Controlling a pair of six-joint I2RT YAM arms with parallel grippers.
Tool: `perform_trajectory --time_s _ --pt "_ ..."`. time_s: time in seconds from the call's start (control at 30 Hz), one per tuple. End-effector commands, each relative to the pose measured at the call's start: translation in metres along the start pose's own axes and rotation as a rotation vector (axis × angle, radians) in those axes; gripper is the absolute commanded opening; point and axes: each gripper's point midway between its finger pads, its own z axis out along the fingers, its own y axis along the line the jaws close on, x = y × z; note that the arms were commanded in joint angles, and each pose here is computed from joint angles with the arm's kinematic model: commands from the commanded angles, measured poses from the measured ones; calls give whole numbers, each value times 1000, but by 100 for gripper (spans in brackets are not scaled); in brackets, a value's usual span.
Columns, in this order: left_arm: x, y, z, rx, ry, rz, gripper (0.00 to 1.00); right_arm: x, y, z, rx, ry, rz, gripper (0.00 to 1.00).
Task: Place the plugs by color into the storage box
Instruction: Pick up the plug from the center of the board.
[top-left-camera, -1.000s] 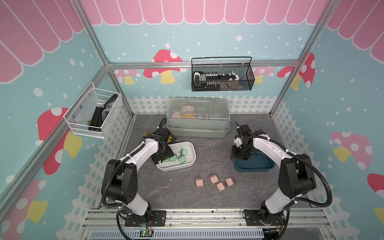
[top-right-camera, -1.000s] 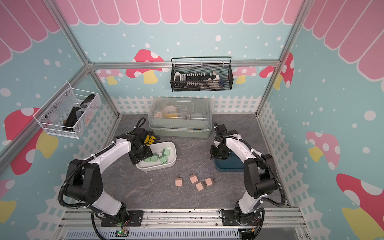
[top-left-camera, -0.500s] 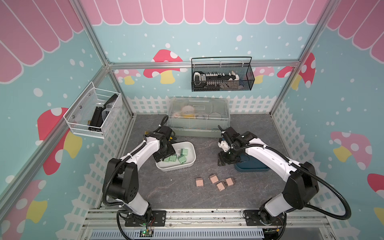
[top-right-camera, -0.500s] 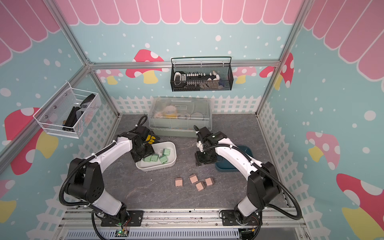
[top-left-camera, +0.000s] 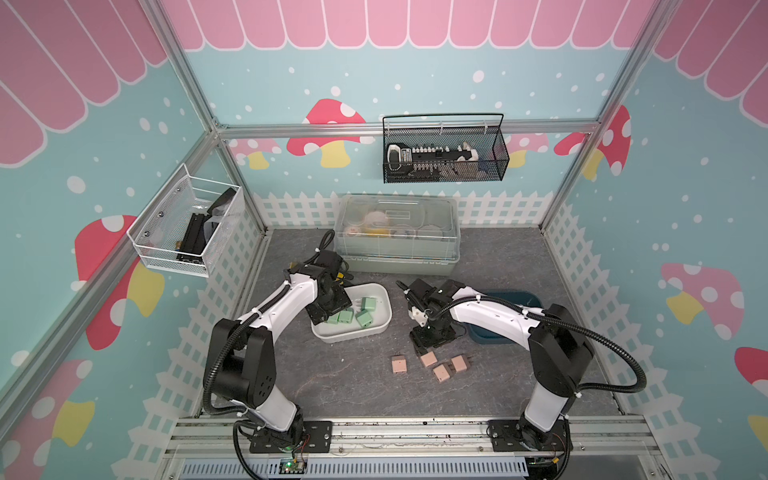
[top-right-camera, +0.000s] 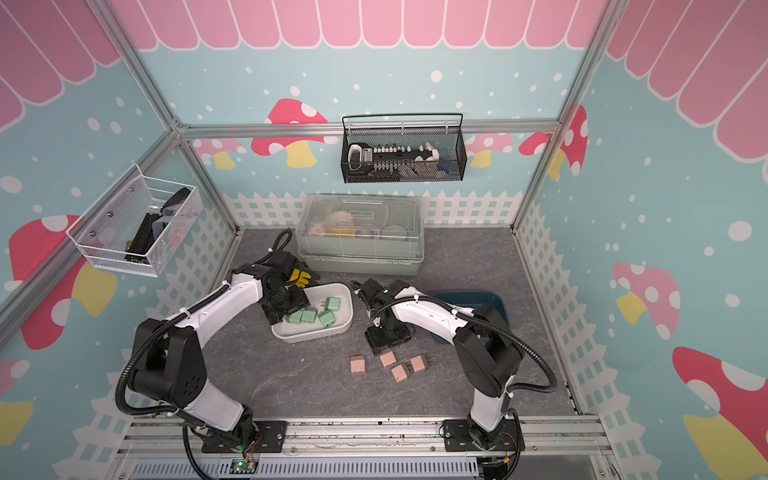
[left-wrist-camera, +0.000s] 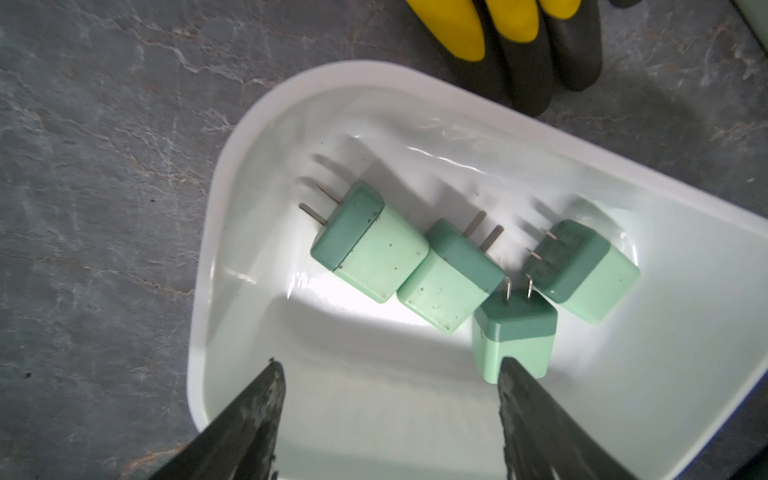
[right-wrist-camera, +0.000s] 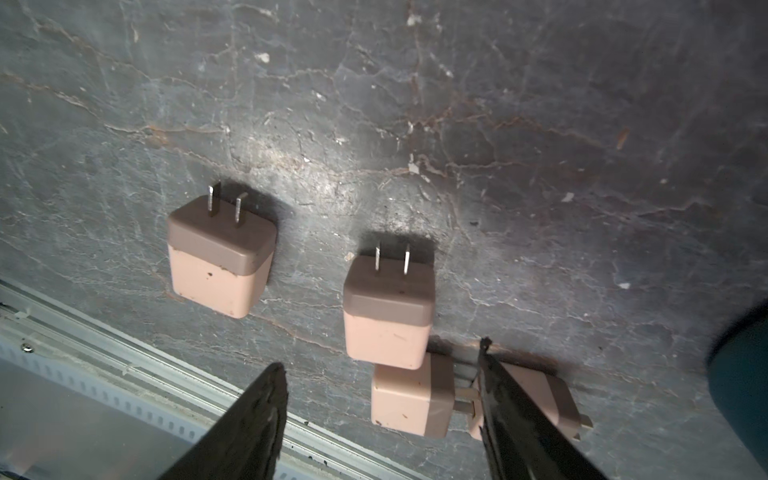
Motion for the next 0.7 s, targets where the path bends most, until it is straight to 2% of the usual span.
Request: perform_trajectory --time_s 0.0,0.3,0.4,0.47,0.67 --pt "0 -3 -7 25 6 -22 78 0 -8 19 50 12 8 71" --pt "11 1 0 15 40 -23 78 3 -18 50 99 44 9 72" --pt "10 -2 0 20 43 -23 78 5 -22 65 126 71 -5 69" --pt "8 -3 -1 23 40 -26 77 8 -24 70 136 84 -11 64" --pt "8 -5 0 23 38 -32 77 5 -26 63 148 58 -30 40"
